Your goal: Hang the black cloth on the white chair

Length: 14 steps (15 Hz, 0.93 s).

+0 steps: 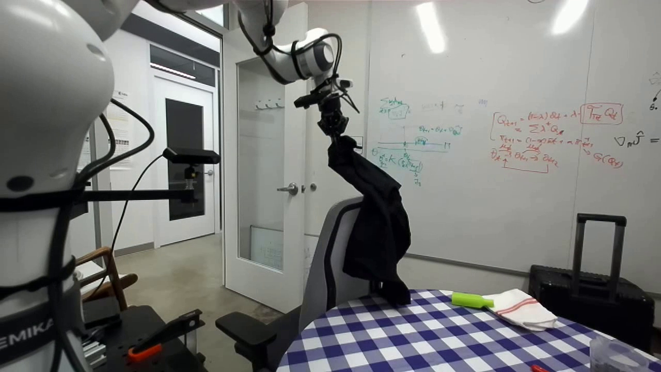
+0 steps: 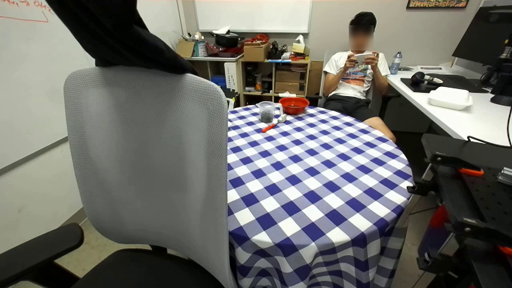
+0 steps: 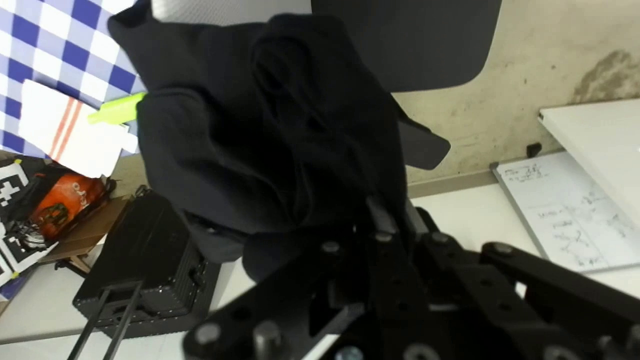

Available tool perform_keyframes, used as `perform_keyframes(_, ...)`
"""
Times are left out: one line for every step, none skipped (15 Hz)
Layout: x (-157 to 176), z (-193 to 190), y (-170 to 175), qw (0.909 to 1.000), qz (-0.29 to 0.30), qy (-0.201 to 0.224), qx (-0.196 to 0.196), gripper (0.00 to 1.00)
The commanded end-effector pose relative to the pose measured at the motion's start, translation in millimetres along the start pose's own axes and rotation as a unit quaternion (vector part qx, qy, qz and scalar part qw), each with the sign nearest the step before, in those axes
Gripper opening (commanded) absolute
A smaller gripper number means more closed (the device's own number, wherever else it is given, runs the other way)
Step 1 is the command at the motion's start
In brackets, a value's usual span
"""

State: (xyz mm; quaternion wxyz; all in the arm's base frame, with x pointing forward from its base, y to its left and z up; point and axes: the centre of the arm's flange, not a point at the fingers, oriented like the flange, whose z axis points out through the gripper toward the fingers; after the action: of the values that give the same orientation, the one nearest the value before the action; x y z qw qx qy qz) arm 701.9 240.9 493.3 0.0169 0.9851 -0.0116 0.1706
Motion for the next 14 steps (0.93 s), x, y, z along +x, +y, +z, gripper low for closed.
perform_keyframes(-25.0,32.2,-54.9,0.9975,-0.056,-0.031,-0.03,0.02)
perform_keyframes(-35.2,41.1,-68.9,0.996,-0.072,-0.041,-0.034,0.02)
perform_keyframes(-45.5,49.2,-81.3,0.994,-0.089,-0.052,-0.036,0.02)
perform_keyframes(-56.1,57.5,-90.7,0.9921,-0.102,-0.064,-0.036,0.02)
perform_keyframes(-66.6,67.0,-97.6,0.9898,-0.115,-0.074,-0.038,0.02)
perform_keyframes(-76.9,76.2,-102.7,0.9874,-0.126,-0.084,-0.043,0.02)
perform_keyframes(-86.3,86.5,-105.0,0.9858,-0.131,-0.093,-0.05,0.2)
perform_keyframes(-93.7,94.5,-105.6,0.9834,-0.14,-0.102,-0.052,0.32)
perform_keyframes(-98.7,101.3,-105.3,0.9815,-0.148,-0.109,-0.054,0.4)
perform_keyframes(-102.5,106.2,-104.3,0.9799,-0.155,-0.114,-0.053,0.46)
perform_keyframes(-103.8,109.9,-103.3,0.9787,-0.158,-0.119,-0.054,0.55)
perform_keyframes(-104.5,111.8,-102.1,0.9778,-0.161,-0.122,-0.055,0.61)
perform_keyframes(-104.0,112.6,-100.6,0.9777,-0.162,-0.123,-0.054,0.68)
perform_keyframes(-103.0,112.1,-98.9,0.9777,-0.162,-0.123,-0.052,0.76)
